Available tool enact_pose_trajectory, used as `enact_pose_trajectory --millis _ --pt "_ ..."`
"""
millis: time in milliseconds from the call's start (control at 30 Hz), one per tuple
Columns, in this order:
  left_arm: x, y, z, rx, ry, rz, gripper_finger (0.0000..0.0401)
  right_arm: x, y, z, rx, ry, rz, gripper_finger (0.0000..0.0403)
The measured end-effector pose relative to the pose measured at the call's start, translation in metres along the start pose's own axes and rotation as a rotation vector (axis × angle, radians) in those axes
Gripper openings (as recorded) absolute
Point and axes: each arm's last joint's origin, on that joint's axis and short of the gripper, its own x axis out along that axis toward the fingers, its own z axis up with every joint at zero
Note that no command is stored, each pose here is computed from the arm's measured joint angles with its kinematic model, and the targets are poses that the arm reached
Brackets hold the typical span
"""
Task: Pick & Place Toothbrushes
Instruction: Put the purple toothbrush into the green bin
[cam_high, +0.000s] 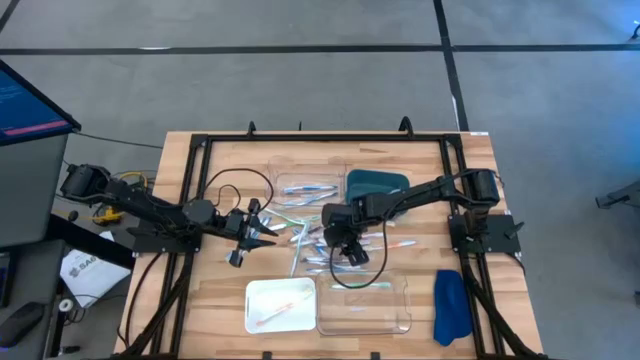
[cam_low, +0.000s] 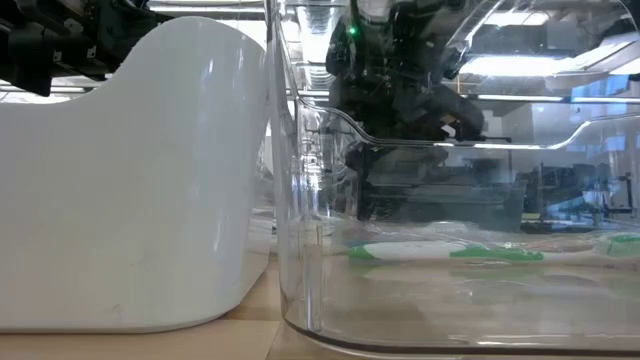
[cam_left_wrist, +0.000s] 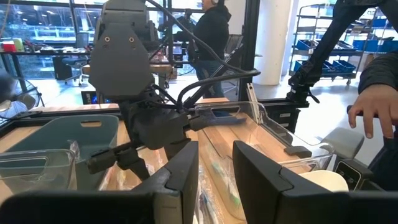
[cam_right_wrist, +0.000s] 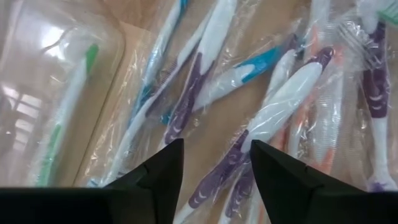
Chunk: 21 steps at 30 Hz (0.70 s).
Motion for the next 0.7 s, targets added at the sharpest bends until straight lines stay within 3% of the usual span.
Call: enact_pose_trajectory --millis 700 --pt "0.0 0.0005 -0.0007 0.006 0.009 0.014 0.0094 0.0002 0.0003 0.0 -0.002 0.004 -0.009 0.0172"
